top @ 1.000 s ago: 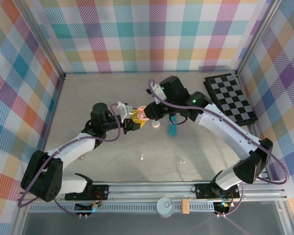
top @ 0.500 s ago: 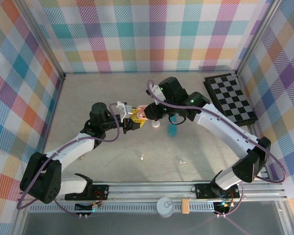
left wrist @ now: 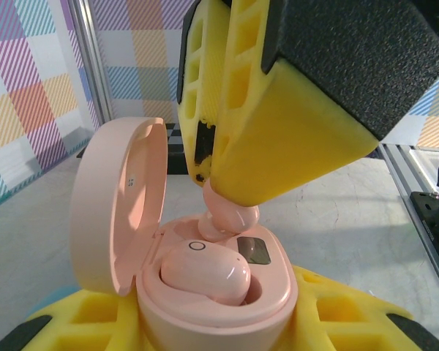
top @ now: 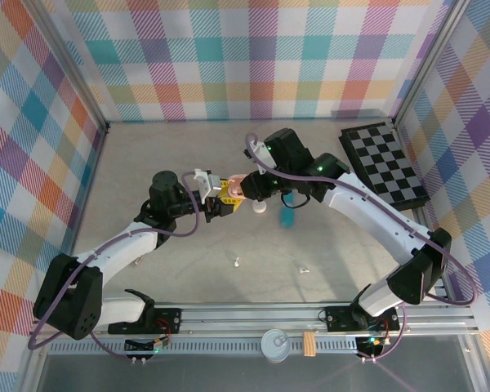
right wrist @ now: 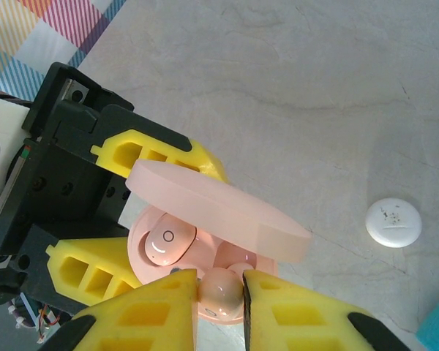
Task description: Insert the wireless bluetooth earbuds into the charging case
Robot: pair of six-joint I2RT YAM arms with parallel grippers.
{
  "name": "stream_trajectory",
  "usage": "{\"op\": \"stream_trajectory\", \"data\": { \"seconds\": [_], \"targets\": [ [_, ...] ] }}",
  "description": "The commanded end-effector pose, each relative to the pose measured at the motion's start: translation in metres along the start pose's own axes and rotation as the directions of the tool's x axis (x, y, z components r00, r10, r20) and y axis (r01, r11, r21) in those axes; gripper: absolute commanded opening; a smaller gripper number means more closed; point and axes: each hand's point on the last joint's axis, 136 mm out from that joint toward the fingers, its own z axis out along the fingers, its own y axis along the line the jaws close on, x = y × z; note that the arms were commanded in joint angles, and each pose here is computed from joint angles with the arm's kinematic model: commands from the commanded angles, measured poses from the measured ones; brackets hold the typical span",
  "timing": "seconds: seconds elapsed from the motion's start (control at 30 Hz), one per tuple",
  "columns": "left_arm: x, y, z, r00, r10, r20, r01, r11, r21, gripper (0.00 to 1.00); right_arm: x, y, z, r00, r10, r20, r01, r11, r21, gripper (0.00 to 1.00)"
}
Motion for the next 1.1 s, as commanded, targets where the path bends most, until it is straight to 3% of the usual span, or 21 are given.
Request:
{"op": "stream_trajectory", "data": {
  "seconds": [0.0, 0.43, 0.73, 0.9, 1.07],
  "targets": [
    [-0.022, -0.003, 0.000, 0.996, 0.072, 0.056, -0.072, 0.997, 0.009, 0.27, 0.008, -0.008, -0.001, 0.999, 0.027, -0.030, -0.026, 0.999, 0.029, 0.22],
    [-0.023, -0.005, -0.001, 0.995, 0.072, 0.063, -0.073, 0.997, 0.015, 0.27, 0.015, -0.011, 0.006, 0.994, 0.038, -0.103, -0.034, 0.999, 0.039, 0.23],
    [-0.027, -0.006, -0.001, 0.995, 0.069, 0.077, -0.071, 0.997, 0.023, 0.27, 0.005, -0.008, 0.012, 0.995, 0.041, -0.093, -0.039, 0.999, 0.020, 0.25],
    [-0.026, -0.006, -0.001, 0.995, 0.068, 0.074, -0.070, 0.997, 0.021, 0.27, -0.001, -0.008, 0.007, 0.996, 0.037, -0.076, -0.035, 0.999, 0.028, 0.32],
    [-0.025, -0.005, -0.001, 0.994, 0.071, 0.078, -0.073, 0.997, 0.014, 0.27, -0.003, -0.005, -0.007, 0.999, 0.023, -0.047, -0.022, 0.999, 0.028, 0.48]
  ]
}}
